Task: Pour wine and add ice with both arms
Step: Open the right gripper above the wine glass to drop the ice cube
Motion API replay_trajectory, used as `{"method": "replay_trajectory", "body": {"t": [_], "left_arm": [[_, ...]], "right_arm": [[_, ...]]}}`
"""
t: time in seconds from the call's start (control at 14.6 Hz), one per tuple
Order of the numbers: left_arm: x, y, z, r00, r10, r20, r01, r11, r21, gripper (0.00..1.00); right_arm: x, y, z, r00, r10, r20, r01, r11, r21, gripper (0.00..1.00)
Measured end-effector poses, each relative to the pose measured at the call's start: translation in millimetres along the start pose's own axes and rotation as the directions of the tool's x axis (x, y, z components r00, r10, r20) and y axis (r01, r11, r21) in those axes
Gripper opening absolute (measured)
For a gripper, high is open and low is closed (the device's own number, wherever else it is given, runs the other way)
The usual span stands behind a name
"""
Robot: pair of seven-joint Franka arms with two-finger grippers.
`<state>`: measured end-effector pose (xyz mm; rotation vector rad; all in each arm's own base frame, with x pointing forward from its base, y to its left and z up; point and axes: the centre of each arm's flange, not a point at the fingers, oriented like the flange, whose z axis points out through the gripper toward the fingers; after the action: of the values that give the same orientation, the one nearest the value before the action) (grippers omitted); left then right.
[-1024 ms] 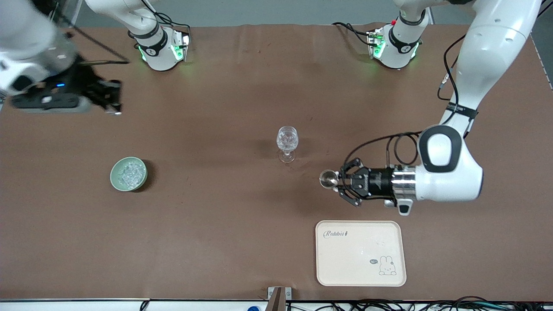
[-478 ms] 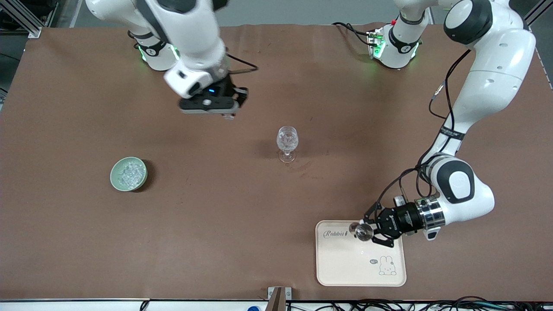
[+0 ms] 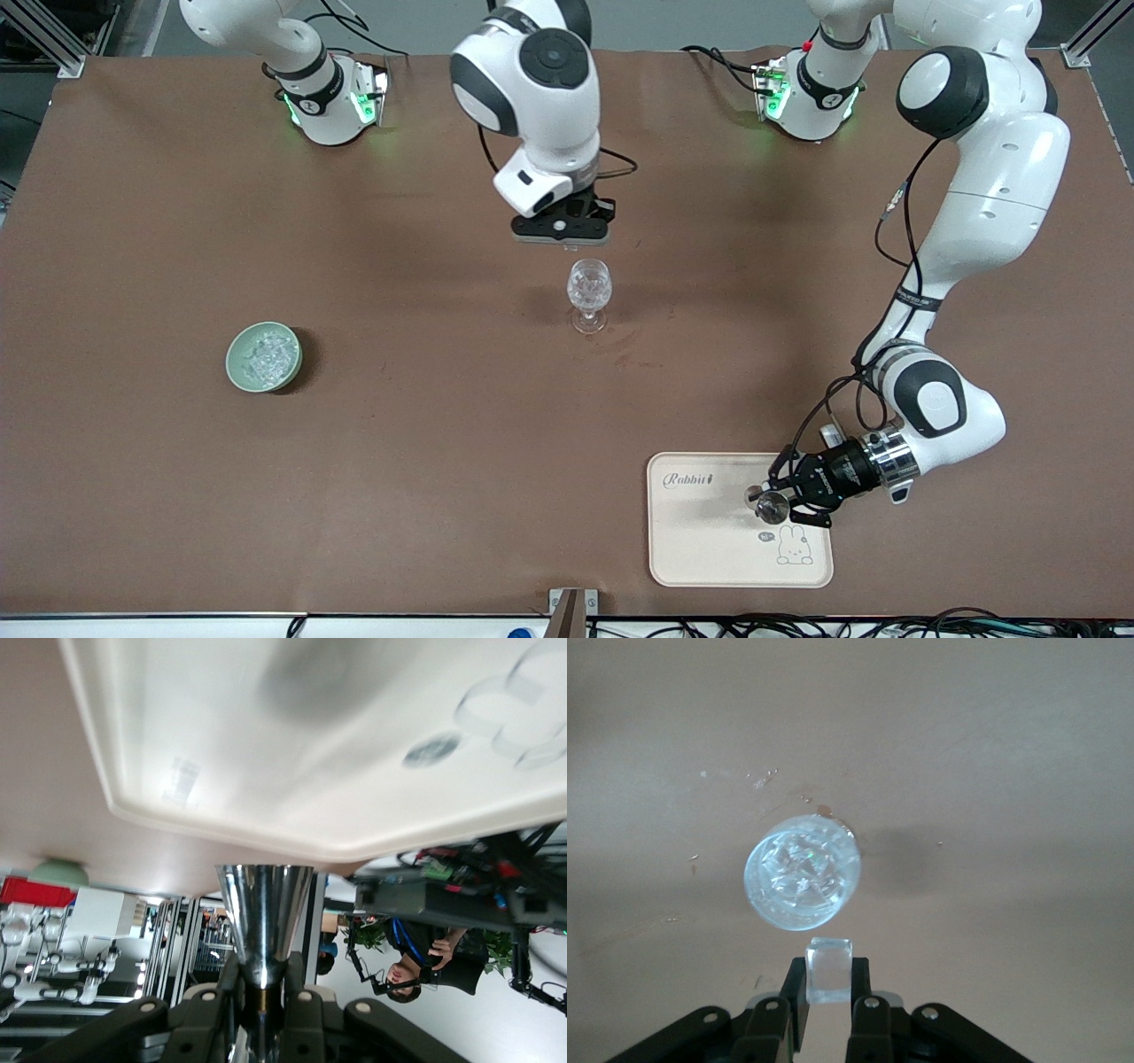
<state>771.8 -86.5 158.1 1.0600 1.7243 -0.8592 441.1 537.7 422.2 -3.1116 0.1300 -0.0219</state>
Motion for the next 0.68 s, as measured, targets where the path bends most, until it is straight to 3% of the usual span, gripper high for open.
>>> {"method": "replay_trajectory", "body": {"t": [0.68], "left_arm": [[41,6,-2,0.997,0.076,-0.006,-0.076,0.997,-0.015,0.21]], "right_arm": [[20,-17,30,0.999,0.01,-0.032,-0.009,1.0,0.023,0.23]]}}
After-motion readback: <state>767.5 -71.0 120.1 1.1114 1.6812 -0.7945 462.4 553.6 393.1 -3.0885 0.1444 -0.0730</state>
